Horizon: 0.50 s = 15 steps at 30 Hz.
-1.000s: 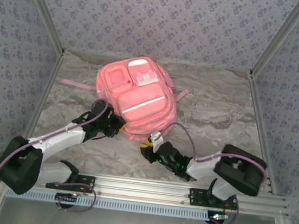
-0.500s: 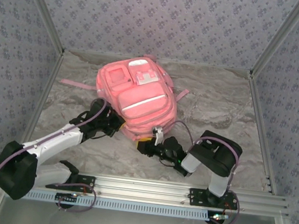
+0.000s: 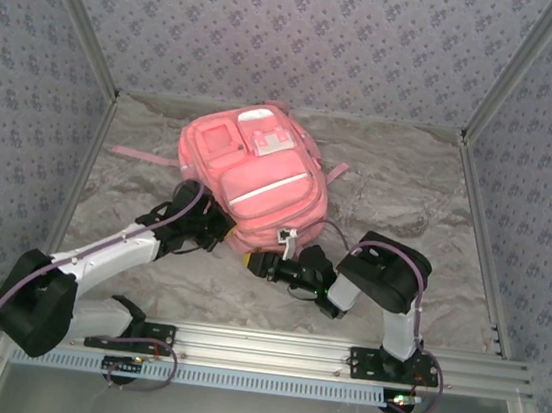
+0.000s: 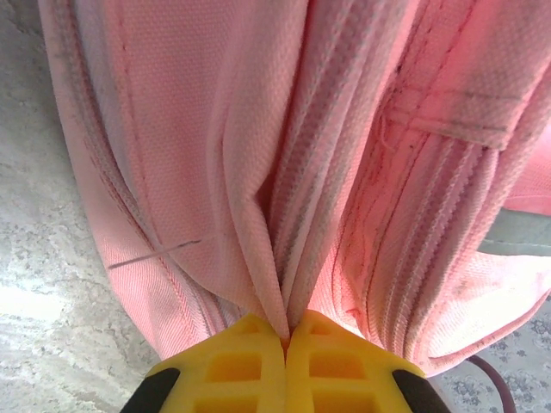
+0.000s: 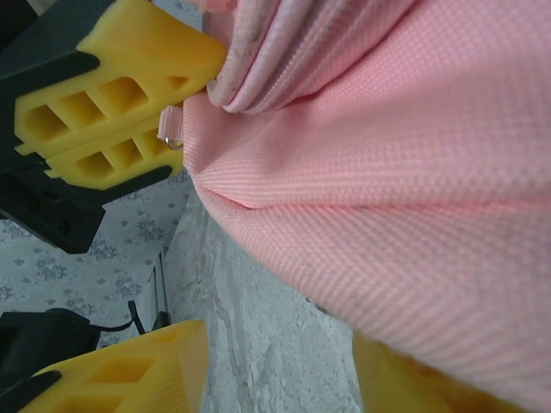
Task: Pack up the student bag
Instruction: Zip the student bag at the top-center of the table.
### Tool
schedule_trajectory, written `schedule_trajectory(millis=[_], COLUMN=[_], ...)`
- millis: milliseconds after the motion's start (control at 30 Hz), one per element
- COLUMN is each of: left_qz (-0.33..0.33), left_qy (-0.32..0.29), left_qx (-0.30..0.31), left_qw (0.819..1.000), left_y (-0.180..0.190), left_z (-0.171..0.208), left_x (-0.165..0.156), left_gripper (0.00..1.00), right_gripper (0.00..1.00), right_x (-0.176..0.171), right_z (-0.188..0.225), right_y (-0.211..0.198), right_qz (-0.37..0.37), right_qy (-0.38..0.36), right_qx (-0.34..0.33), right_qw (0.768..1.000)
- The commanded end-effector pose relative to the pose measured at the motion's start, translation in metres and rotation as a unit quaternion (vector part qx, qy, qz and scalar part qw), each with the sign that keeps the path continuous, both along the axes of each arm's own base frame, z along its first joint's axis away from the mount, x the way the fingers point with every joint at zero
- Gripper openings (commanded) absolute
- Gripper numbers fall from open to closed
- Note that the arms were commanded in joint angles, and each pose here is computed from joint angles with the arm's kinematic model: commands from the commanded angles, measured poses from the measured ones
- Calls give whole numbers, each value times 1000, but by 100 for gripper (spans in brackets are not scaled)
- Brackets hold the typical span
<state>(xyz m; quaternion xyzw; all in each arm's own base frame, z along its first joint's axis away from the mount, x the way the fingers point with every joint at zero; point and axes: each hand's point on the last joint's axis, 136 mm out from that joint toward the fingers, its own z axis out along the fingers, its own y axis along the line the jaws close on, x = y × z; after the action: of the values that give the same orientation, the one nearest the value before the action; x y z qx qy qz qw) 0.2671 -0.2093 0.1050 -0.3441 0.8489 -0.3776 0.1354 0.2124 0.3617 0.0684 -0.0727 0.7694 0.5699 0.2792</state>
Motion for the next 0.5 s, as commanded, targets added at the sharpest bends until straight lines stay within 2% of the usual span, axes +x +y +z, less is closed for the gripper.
schedule_trajectory(millis=[0, 233, 467], left_qz=[-13, -16, -26], left_qy=[-40, -42, -23], left_qx=[-32, 15, 58], left_qw=[999, 999, 998], left_y=[-17, -6, -2], left_z=[34, 32, 3], left_x=[11, 10, 11], left_gripper=[0, 0, 0], right_gripper=[54, 53, 51], right_x=[10, 11, 15], right_z=[-31, -28, -10], right_y=[-27, -58, -65], right_qz=[-61, -97, -96], right_qy=[18, -29, -65], right_qx=[-58, -127, -191], right_qw=[996, 987, 975])
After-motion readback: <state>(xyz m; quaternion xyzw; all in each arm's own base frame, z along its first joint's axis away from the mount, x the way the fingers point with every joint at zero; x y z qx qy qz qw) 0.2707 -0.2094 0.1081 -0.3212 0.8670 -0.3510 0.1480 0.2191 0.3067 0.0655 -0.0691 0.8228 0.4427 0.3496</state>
